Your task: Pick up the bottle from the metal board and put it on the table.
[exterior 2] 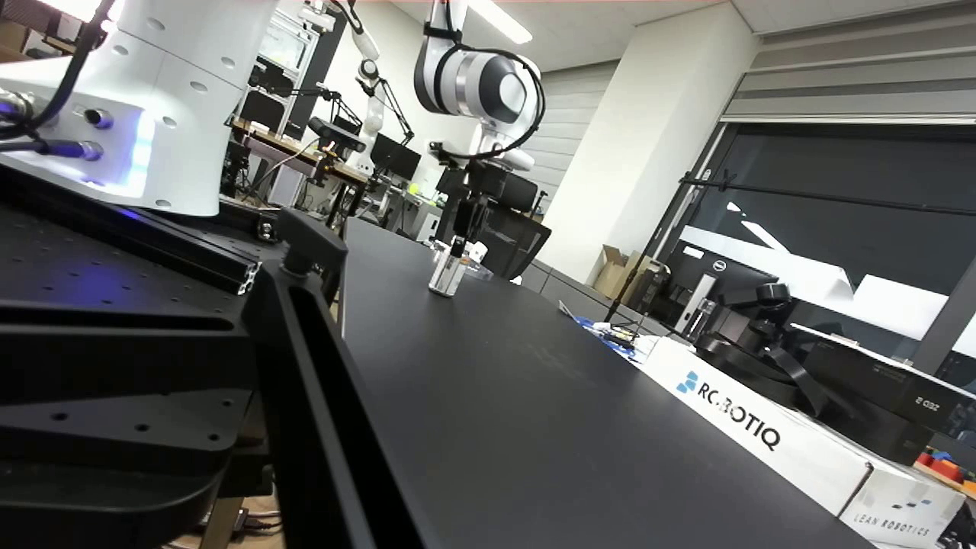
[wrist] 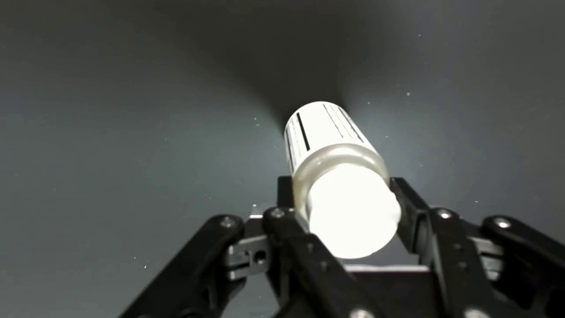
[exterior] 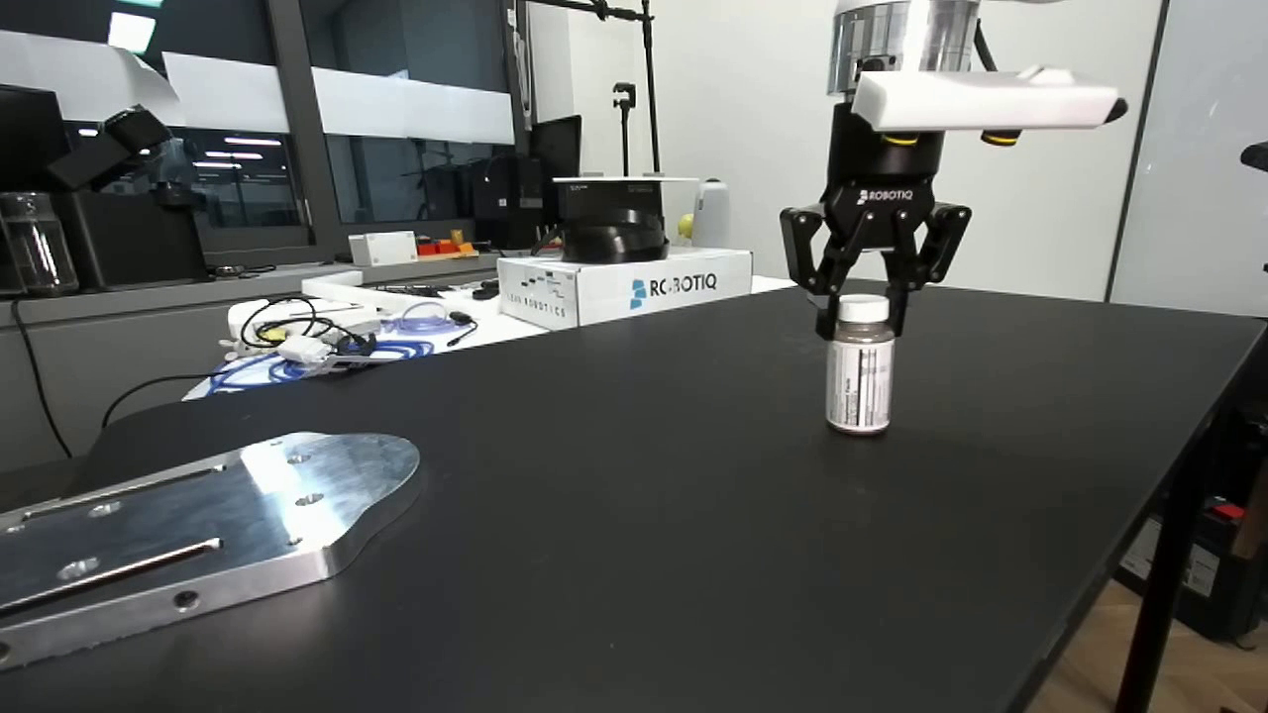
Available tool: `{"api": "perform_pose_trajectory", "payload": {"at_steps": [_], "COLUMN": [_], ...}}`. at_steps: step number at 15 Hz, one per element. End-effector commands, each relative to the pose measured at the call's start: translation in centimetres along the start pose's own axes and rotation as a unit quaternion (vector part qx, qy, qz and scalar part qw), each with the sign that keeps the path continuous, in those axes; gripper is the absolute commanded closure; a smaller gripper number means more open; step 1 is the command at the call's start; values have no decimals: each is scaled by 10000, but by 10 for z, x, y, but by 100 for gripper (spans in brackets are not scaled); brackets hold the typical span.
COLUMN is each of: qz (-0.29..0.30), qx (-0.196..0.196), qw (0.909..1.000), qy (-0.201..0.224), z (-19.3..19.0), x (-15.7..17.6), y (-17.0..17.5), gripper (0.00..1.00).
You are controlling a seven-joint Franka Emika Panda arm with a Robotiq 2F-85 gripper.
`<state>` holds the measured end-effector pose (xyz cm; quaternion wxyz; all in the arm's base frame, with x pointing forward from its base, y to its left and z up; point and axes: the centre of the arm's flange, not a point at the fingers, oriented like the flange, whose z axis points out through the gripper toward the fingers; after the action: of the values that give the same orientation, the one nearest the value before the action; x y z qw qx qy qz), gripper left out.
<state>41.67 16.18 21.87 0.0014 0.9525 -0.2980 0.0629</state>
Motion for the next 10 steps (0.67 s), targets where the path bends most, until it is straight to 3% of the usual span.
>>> {"api": "perform_pose_trajectory", "payload": {"at_steps": [1, 2, 5, 10], "qz": [103, 65, -122, -475], "qx": [4, 33, 217, 557], "qw": [9999, 10000, 9992, 9950], "qy": [23, 63, 306, 685], "z": [-7, -13, -54, -125], "x": [-2, -4, -18, -40], "y": [-6, -6, -10, -25], "gripper": [20, 19, 2, 0]}}
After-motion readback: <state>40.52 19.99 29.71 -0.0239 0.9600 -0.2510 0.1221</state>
